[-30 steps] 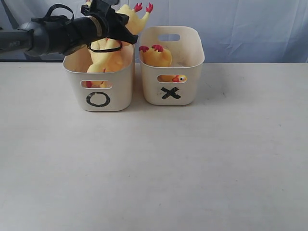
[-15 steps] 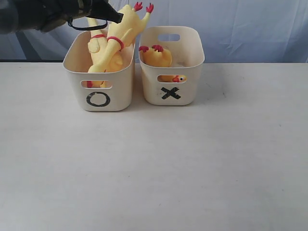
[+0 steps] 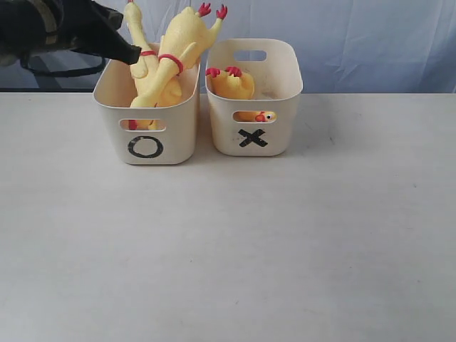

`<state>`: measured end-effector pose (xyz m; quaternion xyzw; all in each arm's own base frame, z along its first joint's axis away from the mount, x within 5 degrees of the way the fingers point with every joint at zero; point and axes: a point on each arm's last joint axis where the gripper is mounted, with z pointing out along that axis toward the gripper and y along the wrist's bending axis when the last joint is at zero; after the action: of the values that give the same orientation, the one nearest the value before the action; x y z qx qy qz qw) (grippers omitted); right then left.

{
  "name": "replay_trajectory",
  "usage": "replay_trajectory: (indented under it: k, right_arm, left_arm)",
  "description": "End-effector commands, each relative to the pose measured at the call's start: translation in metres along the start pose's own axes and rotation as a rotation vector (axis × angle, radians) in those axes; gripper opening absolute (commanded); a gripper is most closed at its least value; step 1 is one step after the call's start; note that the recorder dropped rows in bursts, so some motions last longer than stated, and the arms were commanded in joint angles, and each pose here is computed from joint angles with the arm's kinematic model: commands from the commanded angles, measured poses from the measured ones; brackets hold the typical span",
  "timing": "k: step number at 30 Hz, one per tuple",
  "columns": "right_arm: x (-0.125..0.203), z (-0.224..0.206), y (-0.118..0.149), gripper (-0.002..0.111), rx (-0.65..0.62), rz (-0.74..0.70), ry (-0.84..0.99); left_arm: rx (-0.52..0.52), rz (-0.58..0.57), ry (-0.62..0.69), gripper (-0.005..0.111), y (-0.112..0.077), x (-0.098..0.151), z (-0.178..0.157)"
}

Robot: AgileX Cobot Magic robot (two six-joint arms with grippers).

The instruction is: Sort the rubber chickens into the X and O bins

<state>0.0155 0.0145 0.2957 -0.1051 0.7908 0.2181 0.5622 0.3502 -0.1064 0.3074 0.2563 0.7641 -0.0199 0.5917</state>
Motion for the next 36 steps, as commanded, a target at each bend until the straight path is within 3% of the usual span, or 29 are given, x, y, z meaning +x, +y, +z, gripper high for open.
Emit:
replay_trajectory:
  k: [1, 7, 20, 27, 36]
  right_arm:
    - [0.001, 0.000, -0.001, 0.000, 0.005, -0.004, -0.007]
    - [0.001, 0.000, -0.001, 0.000, 0.005, -0.004, -0.007]
    - [0.001, 0.000, -0.001, 0.000, 0.005, -0.004, -0.007]
    - [0.001, 0.000, -0.001, 0.000, 0.005, -0.004, -0.007]
    - [0.001, 0.000, -0.001, 0.000, 0.005, -0.004, -0.007]
  left_arm:
    - [-0.009, -0.035, -0.015, 0.000, -0.003, 0.005, -0.041]
    - [-0.036, -0.043, -0.043, 0.000, -0.009, 0.013, -0.098]
    - [-0.316, -0.146, -0.025, 0.000, 0.006, 0.016, -0.216]
    - [-0.330, -0.214, -0.104, 0.000, -0.003, 0.033, -0.254]
    - [-0.337, -0.270, -0.089, 0.000, -0.014, 0.067, -0.272]
